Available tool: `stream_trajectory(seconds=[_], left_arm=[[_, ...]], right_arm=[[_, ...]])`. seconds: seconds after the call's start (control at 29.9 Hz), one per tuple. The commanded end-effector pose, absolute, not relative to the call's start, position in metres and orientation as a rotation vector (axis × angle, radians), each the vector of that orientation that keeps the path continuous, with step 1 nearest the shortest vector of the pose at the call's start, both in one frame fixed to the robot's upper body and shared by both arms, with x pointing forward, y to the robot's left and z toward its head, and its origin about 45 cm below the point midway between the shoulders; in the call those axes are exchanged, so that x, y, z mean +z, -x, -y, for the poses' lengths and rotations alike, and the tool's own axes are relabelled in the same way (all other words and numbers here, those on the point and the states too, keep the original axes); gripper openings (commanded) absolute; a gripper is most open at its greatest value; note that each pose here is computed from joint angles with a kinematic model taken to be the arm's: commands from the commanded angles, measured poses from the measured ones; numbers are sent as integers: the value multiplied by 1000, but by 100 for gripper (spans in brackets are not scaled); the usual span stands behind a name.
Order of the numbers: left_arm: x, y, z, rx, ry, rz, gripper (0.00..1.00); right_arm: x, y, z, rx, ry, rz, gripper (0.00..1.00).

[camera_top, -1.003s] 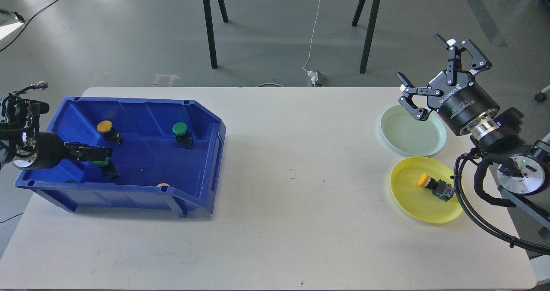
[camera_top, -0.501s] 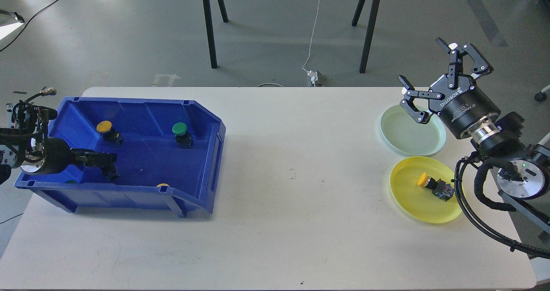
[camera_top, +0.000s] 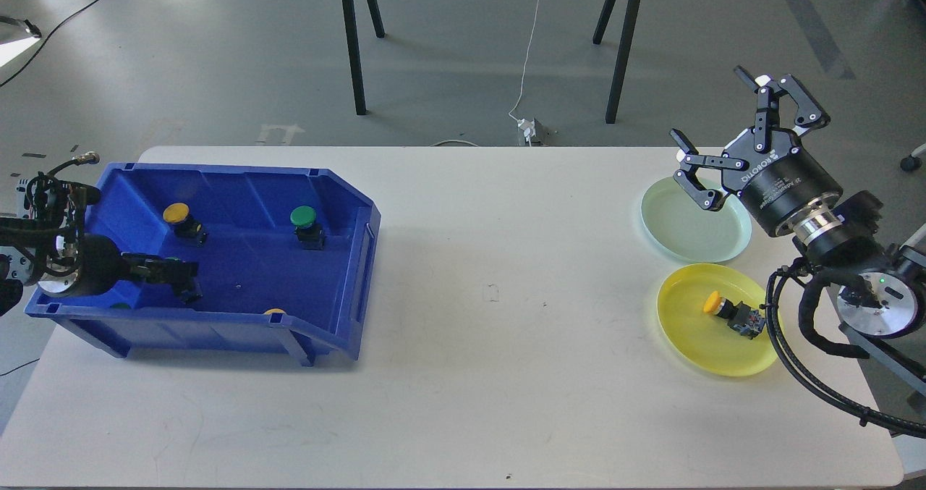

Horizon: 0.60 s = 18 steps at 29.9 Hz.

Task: Pass button and place on color plate
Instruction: 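Grasp the green-topped button in the bin with the left gripper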

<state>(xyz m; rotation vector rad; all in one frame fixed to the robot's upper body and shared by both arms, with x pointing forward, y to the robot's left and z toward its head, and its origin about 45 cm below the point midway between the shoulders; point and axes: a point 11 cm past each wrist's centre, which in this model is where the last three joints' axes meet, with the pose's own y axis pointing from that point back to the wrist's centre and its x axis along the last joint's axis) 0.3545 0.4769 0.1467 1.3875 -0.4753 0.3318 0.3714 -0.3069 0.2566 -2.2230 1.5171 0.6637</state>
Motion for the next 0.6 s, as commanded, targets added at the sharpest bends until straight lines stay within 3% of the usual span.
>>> stream_trajectory(seconds=[0.0,0.57], left_arm=[[146,-355,-477,332,-1387,477,95],[144,-357,-471,330,-1379,486,84]], right_arm=[[257,-371,307,663,2219,-1515,96],[254,-369,310,668,2219,-1525,96]])
